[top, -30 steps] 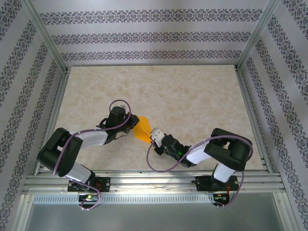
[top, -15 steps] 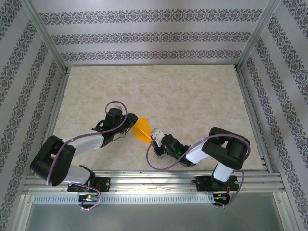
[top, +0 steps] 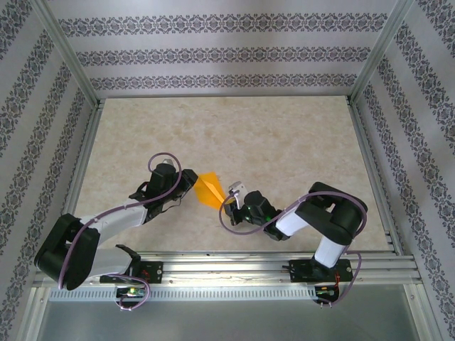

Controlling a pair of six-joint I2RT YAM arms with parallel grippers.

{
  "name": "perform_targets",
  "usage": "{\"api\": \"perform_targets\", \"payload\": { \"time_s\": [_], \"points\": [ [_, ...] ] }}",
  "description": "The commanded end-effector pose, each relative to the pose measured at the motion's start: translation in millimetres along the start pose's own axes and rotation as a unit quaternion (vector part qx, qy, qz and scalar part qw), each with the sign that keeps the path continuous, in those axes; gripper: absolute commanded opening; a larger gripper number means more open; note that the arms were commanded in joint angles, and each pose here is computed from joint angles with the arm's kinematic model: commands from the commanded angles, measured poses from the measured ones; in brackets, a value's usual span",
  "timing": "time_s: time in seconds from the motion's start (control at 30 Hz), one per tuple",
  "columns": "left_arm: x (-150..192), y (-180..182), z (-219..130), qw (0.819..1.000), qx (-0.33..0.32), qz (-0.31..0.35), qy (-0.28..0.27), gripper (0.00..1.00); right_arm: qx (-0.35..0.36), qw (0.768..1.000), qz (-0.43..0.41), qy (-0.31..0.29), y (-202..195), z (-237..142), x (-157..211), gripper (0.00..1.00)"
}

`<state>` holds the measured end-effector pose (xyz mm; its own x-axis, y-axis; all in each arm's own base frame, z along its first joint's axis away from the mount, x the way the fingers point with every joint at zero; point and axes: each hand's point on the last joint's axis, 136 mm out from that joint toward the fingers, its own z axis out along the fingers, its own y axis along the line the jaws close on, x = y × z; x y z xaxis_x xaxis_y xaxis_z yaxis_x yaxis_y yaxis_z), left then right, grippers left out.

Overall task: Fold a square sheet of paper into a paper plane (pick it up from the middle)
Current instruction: Fourth fold the wing at the center of the table.

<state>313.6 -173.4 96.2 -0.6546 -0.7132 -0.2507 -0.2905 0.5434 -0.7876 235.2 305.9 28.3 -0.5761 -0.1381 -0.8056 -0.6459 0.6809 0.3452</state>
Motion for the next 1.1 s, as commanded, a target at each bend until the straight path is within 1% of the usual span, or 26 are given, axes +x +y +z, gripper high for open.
{"api": "perform_targets", "payload": {
  "time_s": [0.0, 0.33, 0.5, 0.67, 0.8, 0.97, 1.07],
  "points": [
    [3.8, 4.2, -0.2, 1.000, -0.008, 0.006, 0.004, 0.38, -0.028, 0.999, 0.041, -0.009, 4.8, -1.0, -3.1, 0.00],
    [8.7, 1.8, 7.6, 1.000, -0.003, 0.004, 0.021, 0.35, -0.025, 0.997, 0.079, 0.004, 0.9, 4.6, 3.1, 0.00],
    [10.2, -1.3, 9.4, 1.000, 0.003, 0.005, 0.026, 0.31, -0.024, 0.994, 0.106, 0.016, -2.0, 7.3, 7.6, 0.00],
    [12.2, -6.3, 11.8, 0.999, 0.009, 0.012, 0.035, 0.28, -0.040, 0.986, 0.161, 0.030, -2.8, 12.5, 8.5, 0.00],
    [15.1, -10.2, 16.5, 0.999, 0.017, 0.013, 0.047, 0.27, -0.057, 0.978, 0.193, 0.056, 0.5, 16.4, 10.4, 0.00],
    [19.6, -12.6, 22.9, 0.998, 0.026, 0.011, 0.061, 0.23, -0.055, 0.969, 0.231, 0.072, -4.9, 17.1, 12.6, 0.00],
    [21.6, -15.4, 26.3, 0.997, 0.032, 0.010, 0.069, 0.23, -0.047, 0.968, 0.236, 0.073, -8.5, 16.8, 14.0, 0.00]
  ]
}}
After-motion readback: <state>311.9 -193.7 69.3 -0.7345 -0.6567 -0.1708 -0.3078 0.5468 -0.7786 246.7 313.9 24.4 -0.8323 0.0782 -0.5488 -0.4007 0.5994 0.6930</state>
